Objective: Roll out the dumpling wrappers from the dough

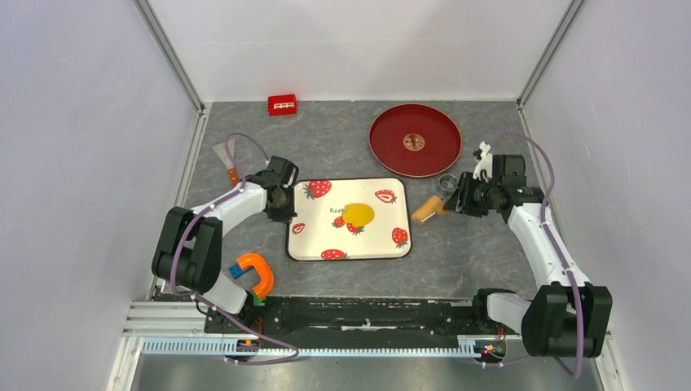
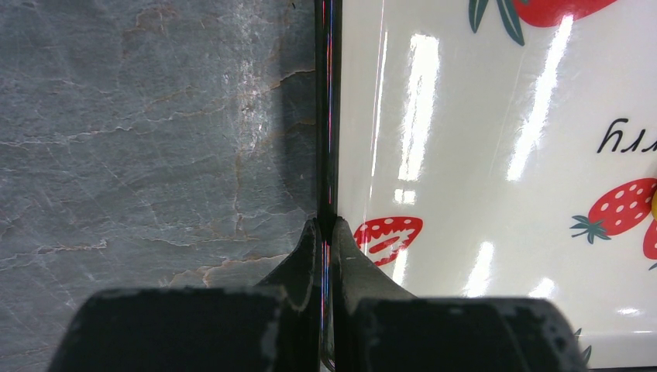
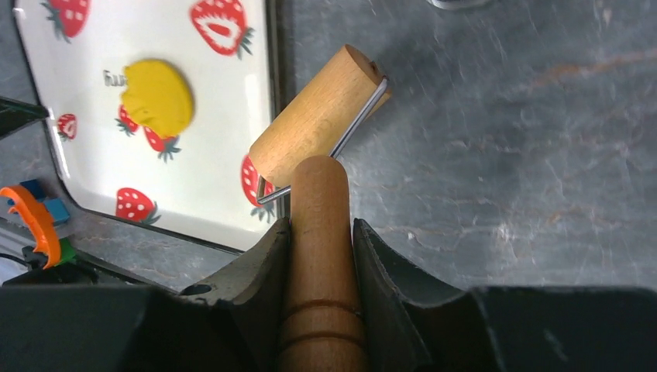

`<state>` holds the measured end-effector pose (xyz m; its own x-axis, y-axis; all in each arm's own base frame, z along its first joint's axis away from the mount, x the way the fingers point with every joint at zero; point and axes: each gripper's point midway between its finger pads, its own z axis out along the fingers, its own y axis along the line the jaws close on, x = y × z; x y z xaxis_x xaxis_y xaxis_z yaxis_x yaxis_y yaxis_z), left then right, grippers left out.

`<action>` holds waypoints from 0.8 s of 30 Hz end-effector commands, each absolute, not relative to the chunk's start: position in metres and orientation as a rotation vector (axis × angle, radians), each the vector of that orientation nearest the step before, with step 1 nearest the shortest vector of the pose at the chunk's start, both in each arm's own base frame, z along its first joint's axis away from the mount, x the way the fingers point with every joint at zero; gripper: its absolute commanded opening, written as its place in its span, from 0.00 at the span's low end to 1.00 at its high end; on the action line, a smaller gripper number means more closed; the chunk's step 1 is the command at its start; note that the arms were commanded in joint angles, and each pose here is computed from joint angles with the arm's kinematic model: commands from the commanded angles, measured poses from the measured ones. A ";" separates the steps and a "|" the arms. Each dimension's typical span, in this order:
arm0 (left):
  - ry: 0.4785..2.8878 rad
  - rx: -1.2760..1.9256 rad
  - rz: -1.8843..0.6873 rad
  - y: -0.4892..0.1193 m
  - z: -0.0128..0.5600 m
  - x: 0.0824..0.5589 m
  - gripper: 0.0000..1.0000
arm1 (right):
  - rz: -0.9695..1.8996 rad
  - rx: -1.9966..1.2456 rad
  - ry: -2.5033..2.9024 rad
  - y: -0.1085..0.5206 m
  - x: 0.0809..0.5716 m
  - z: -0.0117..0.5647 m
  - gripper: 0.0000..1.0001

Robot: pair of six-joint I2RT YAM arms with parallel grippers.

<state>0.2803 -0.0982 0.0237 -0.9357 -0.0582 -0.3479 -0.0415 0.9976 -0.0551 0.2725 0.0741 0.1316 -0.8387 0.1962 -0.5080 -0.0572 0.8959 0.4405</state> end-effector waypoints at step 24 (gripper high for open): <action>2.974 0.104 -0.098 -0.108 -0.011 0.240 0.02 | 0.245 0.190 2.593 0.023 0.255 0.117 0.83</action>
<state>0.2804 -0.0988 0.0235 -0.9434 -0.0335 -0.3301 -0.0197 0.9988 -0.0451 0.2351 0.0337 0.0921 -0.8885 0.2058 -0.4101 0.1014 0.9597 0.2619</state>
